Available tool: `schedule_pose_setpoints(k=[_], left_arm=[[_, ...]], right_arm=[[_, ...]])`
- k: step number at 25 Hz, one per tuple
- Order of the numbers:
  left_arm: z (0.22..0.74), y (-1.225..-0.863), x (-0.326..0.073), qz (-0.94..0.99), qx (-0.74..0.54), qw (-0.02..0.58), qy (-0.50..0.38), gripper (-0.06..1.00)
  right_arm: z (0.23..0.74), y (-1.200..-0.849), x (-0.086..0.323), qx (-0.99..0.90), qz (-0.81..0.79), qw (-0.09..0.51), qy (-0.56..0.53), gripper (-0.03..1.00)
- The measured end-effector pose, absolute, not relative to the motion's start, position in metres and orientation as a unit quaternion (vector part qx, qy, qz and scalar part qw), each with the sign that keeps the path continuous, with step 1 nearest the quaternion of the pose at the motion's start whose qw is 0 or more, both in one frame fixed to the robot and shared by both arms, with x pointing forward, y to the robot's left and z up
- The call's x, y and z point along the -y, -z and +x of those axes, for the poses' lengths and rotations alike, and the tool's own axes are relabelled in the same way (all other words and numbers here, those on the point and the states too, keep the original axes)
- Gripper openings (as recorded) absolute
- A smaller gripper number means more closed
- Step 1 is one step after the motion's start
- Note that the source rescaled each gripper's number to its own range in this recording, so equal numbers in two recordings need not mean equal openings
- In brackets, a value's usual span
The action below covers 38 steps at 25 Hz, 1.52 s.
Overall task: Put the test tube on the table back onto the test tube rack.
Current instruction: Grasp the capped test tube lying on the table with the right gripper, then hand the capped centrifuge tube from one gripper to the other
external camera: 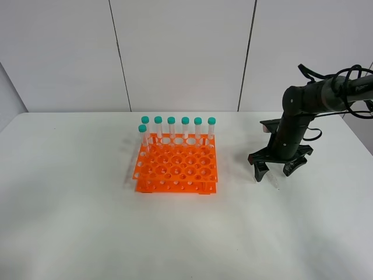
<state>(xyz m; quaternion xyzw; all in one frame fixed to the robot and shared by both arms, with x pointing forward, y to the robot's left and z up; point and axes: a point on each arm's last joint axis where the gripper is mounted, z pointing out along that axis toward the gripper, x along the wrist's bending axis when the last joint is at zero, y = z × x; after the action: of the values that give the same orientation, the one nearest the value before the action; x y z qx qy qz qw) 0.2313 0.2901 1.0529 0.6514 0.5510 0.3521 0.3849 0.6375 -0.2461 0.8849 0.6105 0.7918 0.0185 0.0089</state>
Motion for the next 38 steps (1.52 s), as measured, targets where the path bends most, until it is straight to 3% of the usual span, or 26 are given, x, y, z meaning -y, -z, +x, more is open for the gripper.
schedule_pose_setpoints(k=[8, 10, 13, 17, 30, 38], left_arm=[[0.231, -1.053, -0.29, 0.651, -0.551, 0.385, -0.352, 0.61], [0.231, -1.053, -0.29, 0.651, -0.551, 0.385, -0.352, 0.61], [0.231, -1.053, -0.29, 0.651, -0.551, 0.385, -0.352, 0.61], [0.231, -1.053, -0.29, 0.651, -0.551, 0.385, -0.352, 0.61], [0.231, -1.053, -0.29, 0.651, -0.551, 0.385, -0.352, 0.61], [0.231, -1.053, -0.29, 0.651, -0.551, 0.385, -0.352, 0.61]], right_arm=[[0.638, -0.885, 0.246, -0.792, 0.61, 0.011, -0.02, 0.9], [0.638, -0.885, 0.246, -0.792, 0.61, 0.011, -0.02, 0.85], [0.636, -0.885, 0.246, -0.792, 0.61, 0.003, -0.012, 0.58], [0.635, -0.885, 0.246, -0.792, 0.61, -0.001, -0.008, 0.0], [0.634, -0.885, 0.247, -0.793, 0.609, -0.005, -0.004, 0.01], [0.643, -0.905, 0.247, -0.797, 0.604, -0.008, 0.012, 0.01]])
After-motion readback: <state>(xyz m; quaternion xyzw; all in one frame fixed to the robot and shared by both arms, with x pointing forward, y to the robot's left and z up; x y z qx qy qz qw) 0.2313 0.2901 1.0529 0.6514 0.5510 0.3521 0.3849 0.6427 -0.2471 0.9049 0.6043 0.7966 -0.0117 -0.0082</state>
